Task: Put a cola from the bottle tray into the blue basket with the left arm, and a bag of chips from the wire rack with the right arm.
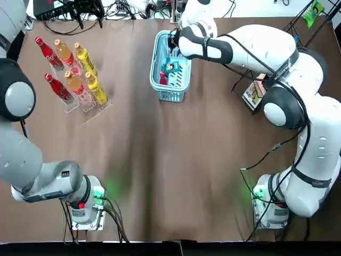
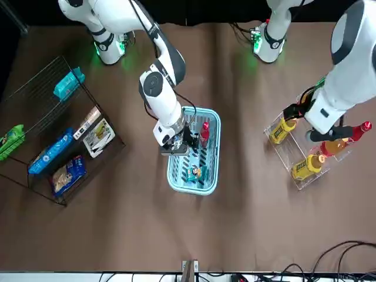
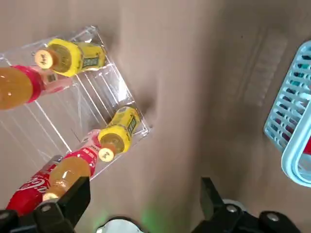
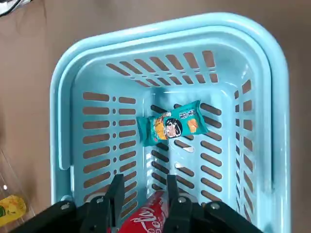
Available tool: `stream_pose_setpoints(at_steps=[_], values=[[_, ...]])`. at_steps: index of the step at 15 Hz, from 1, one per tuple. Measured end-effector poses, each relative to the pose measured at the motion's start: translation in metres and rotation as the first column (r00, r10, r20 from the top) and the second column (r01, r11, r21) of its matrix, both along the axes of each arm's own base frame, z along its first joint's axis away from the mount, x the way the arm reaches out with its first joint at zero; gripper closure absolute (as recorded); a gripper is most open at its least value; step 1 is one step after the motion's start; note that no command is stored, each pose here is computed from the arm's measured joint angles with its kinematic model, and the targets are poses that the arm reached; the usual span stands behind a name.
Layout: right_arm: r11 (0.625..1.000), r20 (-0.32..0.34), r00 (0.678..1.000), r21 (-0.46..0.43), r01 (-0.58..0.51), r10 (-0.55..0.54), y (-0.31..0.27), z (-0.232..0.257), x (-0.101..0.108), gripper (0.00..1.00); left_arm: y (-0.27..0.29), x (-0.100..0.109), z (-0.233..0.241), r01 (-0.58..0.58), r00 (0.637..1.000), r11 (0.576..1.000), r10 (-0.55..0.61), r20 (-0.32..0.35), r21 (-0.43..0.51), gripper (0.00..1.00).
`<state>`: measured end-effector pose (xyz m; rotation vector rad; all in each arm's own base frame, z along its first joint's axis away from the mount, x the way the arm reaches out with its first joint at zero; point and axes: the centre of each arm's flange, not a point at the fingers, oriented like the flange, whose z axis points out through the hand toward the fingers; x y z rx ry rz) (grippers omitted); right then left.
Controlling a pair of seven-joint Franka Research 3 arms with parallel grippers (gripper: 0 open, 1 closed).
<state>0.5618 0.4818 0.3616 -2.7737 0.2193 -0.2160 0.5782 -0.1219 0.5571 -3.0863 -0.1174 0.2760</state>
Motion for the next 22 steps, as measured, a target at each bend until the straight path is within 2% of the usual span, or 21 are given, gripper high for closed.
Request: stream_pose_setpoints(at_steps=[3,5,6,8,12,15,18,20,22], values=[[1.000,0.002,1.000,-0.001,0.007,-0.007,-0.004,0.002,0.004,0.59,0.026,-0.004,0.026,-0.040,0.998,0.999,0.039,0.058,0.011,0.00],[0.999,-0.037,0.999,-0.031,0.009,-0.010,-0.016,0.006,0.010,0.61,0.049,-0.012,0.049,-0.021,0.995,1.000,0.019,0.096,0.017,0.00],[0.996,-0.098,0.995,-0.082,-0.043,0.035,-0.043,0.024,0.019,0.62,0.058,-0.025,0.065,0.022,0.993,1.000,-0.024,0.118,0.020,0.00],[0.987,-0.142,0.985,-0.112,-0.118,0.102,-0.084,0.059,0.029,0.62,0.055,-0.037,0.067,0.044,0.991,0.999,-0.047,0.127,0.024,0.00],[0.945,-0.240,0.934,-0.128,-0.302,0.266,-0.200,0.149,0.031,0.62,0.052,-0.042,0.063,0.088,0.988,0.996,-0.090,0.124,0.025,0.00],[0.913,-0.266,0.896,-0.106,-0.395,0.357,-0.289,0.201,0.023,0.62,0.052,-0.042,0.062,0.093,0.988,0.995,-0.095,0.122,0.025,0.00],[0.888,-0.268,0.872,-0.104,-0.448,0.409,-0.342,0.236,0.008,0.58,0.052,-0.042,0.062,0.086,0.988,0.996,-0.088,0.123,0.025,0.00],[0.870,-0.290,0.872,-0.189,-0.455,0.394,-0.363,0.257,-0.008,0.53,0.052,-0.043,0.064,0.082,0.988,0.996,-0.085,0.127,0.026,0.00],[0.861,-0.290,0.879,-0.237,-0.449,0.378,-0.372,0.270,-0.021,0.49,0.050,-0.045,0.068,0.080,0.987,0.996,-0.083,0.135,0.026,0.00]])
